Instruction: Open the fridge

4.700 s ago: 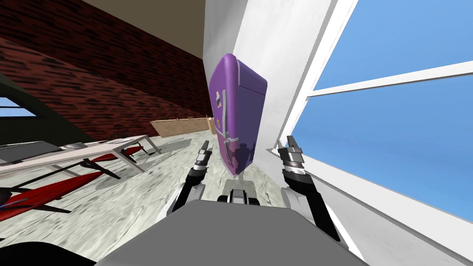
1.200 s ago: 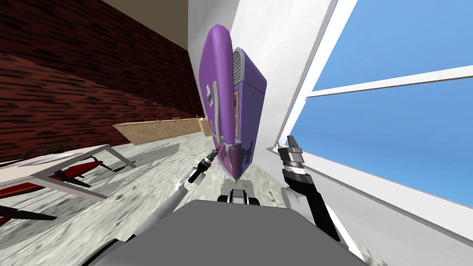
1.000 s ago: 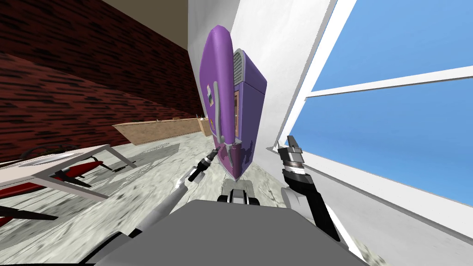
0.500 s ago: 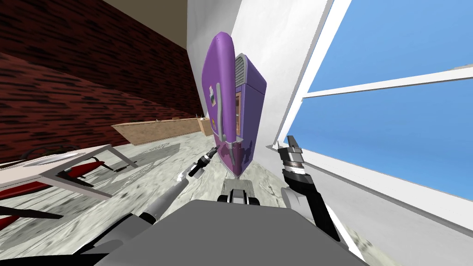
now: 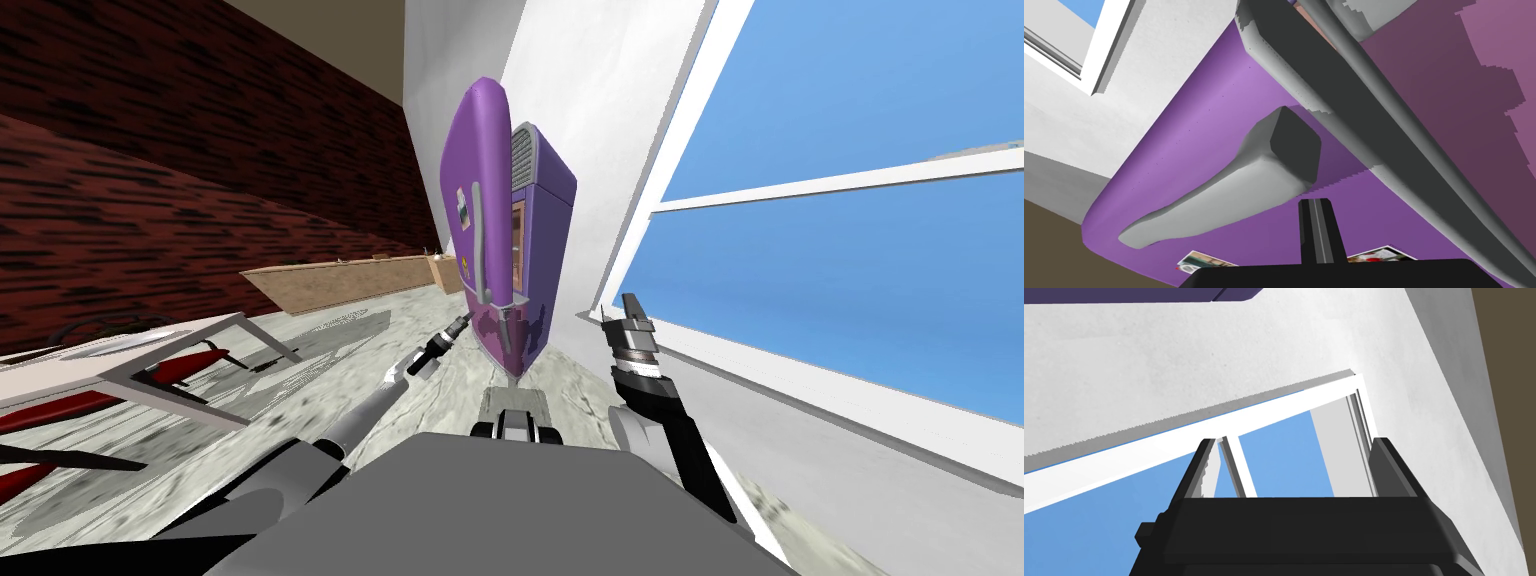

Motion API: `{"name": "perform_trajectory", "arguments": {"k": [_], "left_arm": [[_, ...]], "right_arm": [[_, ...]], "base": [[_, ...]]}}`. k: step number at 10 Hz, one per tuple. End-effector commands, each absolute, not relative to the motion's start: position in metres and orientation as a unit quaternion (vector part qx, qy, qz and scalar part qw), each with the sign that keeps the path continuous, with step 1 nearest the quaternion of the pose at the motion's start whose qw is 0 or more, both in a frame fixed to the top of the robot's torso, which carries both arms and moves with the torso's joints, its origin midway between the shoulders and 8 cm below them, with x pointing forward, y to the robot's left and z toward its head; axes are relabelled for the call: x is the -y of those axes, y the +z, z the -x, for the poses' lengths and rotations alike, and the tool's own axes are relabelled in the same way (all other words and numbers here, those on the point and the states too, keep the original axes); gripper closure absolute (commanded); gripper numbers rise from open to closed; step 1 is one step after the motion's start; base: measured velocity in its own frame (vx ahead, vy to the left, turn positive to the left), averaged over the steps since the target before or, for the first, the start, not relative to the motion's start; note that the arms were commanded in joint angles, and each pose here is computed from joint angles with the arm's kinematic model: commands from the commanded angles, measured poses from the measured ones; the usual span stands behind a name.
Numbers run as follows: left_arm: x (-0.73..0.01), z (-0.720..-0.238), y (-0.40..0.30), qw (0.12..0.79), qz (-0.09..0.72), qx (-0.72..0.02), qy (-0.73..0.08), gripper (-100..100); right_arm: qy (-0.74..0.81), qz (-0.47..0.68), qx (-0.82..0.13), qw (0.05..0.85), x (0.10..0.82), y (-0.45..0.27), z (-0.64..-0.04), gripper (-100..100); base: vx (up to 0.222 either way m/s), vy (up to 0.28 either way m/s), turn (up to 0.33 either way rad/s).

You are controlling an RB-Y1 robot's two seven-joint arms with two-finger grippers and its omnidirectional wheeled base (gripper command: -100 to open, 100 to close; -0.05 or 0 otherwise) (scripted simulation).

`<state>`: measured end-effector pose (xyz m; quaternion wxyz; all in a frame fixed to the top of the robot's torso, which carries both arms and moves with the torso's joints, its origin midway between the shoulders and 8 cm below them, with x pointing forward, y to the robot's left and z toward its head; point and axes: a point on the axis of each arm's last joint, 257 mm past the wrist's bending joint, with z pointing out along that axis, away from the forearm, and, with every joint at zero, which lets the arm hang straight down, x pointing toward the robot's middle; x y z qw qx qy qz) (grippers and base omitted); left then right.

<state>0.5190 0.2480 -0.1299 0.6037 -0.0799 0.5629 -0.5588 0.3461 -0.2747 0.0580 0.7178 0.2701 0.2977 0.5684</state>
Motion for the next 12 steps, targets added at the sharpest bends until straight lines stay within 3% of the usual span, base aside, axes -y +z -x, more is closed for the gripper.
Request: {"name": "perform_trajectory", "arguments": {"k": [1,10,12], "left_arm": [[-0.26,-0.528,-0.138,0.603,0.088,-0.569,-0.552,100],[-0.293,-0.554,-0.097,0.607,0.063,-0.557,-0.562,100],[-0.309,-0.557,-0.114,0.607,0.082,-0.569,-0.548,100]], "right_arm": [[0.568,-0.27,-0.298,0.718,0.275,0.058,-0.346,0],[0.568,-0.27,-0.298,0.718,0.275,0.058,-0.346,0],[0.568,-0.27,-0.298,0.718,0.275,0.058,-0.346,0]], "base": [[-0.018,0.017,0.011],[-0.068,0.056,-0.021],[-0.014,-0.004,0.007]]}}
